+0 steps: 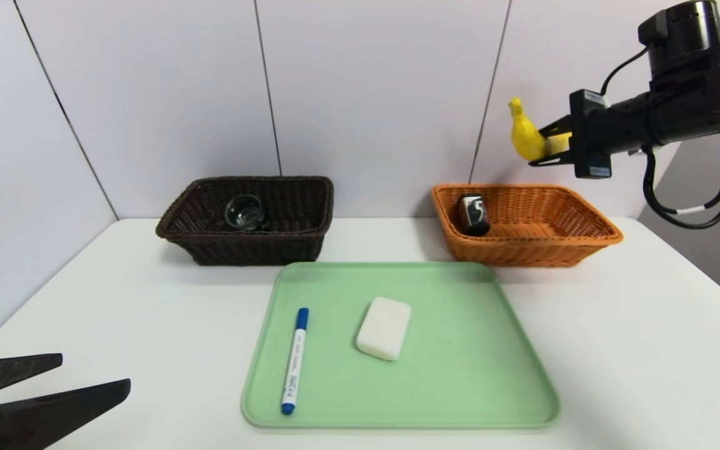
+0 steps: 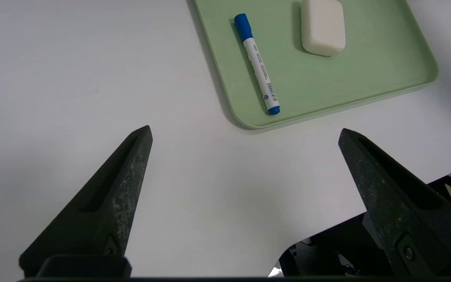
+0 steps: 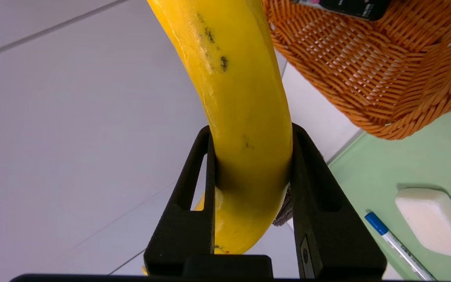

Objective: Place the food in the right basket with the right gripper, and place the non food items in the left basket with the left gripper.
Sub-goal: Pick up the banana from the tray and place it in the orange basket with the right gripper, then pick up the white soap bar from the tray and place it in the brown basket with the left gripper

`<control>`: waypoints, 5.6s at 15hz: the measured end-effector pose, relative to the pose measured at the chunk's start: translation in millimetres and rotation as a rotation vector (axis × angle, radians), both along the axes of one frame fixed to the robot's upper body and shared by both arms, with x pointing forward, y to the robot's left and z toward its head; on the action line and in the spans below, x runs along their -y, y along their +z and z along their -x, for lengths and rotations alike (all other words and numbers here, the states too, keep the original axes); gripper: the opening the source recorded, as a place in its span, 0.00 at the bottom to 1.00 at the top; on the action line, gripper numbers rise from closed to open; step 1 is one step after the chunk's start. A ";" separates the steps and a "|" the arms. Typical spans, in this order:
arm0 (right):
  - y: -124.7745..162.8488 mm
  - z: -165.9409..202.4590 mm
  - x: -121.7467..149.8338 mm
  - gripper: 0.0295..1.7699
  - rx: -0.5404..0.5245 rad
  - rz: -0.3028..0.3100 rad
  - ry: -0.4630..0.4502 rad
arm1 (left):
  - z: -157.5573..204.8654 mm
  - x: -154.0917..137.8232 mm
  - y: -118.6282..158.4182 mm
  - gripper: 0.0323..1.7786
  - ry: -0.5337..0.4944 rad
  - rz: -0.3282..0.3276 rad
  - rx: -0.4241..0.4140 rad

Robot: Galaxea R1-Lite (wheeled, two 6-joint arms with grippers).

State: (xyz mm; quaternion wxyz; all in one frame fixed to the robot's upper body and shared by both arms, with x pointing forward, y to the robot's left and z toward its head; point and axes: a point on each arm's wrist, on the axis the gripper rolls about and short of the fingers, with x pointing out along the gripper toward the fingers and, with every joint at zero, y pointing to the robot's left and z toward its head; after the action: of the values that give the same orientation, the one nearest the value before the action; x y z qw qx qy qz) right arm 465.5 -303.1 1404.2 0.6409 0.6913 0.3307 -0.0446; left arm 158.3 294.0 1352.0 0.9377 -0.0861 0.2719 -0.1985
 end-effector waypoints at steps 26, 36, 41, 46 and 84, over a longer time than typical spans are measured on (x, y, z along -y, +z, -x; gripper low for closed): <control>-84.5 -53.6 28.0 0.29 -0.238 -0.068 -0.033 | 3.1 -1.9 -0.7 0.95 0.000 -0.003 -0.004; -104.9 -65.0 35.0 0.29 -0.284 -0.084 -0.045 | 3.4 -2.1 -0.7 0.95 0.001 -0.004 -0.002; -107.2 -66.2 34.6 0.43 -0.283 -0.078 -0.030 | 3.4 -2.1 -0.6 0.95 0.001 -0.004 -0.001; -107.0 -66.1 34.5 0.69 -0.277 -0.073 -0.021 | 3.4 -2.1 -1.1 0.95 0.001 -0.005 -0.003; -21.2 173.5 4.1 0.96 0.084 1.436 0.936 | -153.2 169.6 31.1 0.95 -0.255 -0.173 -0.135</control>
State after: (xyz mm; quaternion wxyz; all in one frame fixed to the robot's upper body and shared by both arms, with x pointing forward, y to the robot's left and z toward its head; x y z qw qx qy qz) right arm 291.9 -307.2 1383.0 0.8874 -0.0886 0.4495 0.0514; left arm 311.5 124.4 1383.2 0.8884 0.0170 0.3591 -0.2856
